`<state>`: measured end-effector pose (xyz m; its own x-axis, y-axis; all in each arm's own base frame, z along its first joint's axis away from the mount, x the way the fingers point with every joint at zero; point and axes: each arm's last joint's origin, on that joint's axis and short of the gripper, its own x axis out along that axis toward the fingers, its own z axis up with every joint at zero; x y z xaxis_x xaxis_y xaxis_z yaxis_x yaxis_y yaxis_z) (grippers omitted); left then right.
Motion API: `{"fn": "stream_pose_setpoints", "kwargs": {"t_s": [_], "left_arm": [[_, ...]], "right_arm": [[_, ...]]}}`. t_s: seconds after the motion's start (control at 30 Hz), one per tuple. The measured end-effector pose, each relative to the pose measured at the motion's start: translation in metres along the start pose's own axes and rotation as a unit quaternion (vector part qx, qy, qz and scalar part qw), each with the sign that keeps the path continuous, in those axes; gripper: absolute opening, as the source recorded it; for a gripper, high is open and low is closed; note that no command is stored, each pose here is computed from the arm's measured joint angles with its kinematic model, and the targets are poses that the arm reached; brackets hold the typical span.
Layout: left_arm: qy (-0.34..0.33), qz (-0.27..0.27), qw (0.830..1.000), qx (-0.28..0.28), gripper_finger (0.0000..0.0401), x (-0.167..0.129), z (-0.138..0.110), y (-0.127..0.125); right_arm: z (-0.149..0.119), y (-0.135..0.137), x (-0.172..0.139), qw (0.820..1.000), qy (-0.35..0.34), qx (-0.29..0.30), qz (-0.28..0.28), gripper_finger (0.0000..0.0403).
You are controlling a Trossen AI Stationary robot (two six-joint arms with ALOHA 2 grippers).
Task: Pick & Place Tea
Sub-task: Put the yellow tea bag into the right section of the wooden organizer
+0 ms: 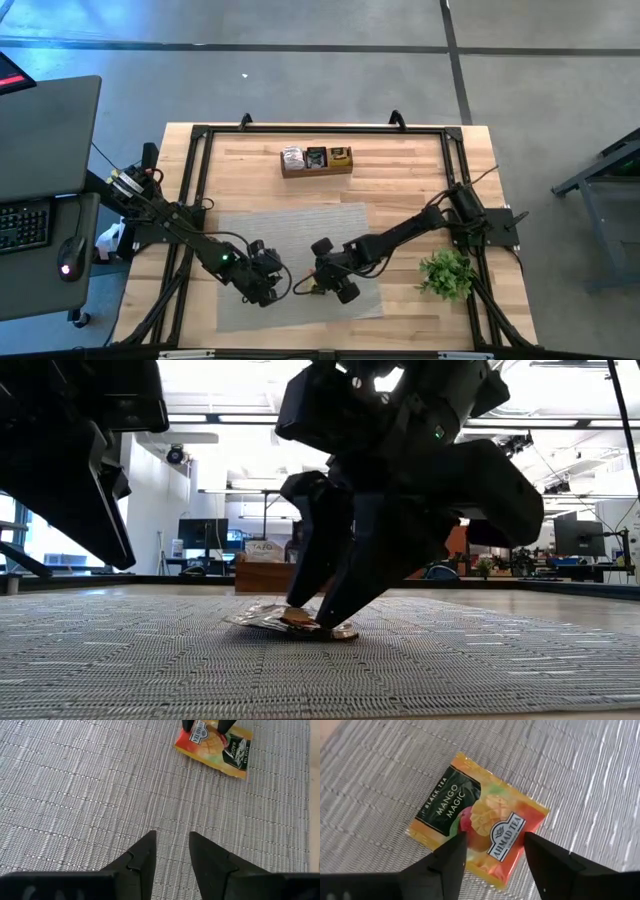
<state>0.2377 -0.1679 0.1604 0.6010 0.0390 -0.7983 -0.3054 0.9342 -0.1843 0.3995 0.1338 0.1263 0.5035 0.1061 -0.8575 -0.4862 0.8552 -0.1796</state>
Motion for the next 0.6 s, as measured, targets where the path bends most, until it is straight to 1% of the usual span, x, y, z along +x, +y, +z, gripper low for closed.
{"fn": "stream_pose_setpoints", "kwargs": {"t_s": [0.1, 0.23, 0.5, 0.53, 0.6], "left_arm": [[0.0, 0.0, 1.0, 0.0, 0.0115, 0.0, 0.0001, -0.0001], [0.0, 0.0, 1.0, 0.0, 0.0115, -0.0001, 0.0002, -0.0002], [-0.001, 0.0, 1.0, -0.001, 0.0115, -0.0001, 0.0002, -0.0002], [-0.001, -0.001, 1.0, -0.001, 0.0115, -0.0001, 0.0002, -0.0002], [-0.001, -0.001, 1.0, -0.001, 0.0115, -0.0001, 0.0003, -0.0003]], "right_arm": [[-0.002, -0.0026, 0.0002, 0.999, 0.006, 0.046, 0.004, 0.0174], [-0.0042, -0.004, 0.0003, 0.996, 0.014, 0.082, 0.009, 0.0125], [-0.0035, -0.0015, -0.001, 0.996, 0.015, 0.085, 0.003, 0.002], [-0.0031, -0.0006, -0.0017, 0.996, 0.015, 0.084, 0.0, 0.0011], [-0.0019, 0.0015, -0.0025, 0.996, 0.013, 0.085, -0.006, 0.0006]]}}
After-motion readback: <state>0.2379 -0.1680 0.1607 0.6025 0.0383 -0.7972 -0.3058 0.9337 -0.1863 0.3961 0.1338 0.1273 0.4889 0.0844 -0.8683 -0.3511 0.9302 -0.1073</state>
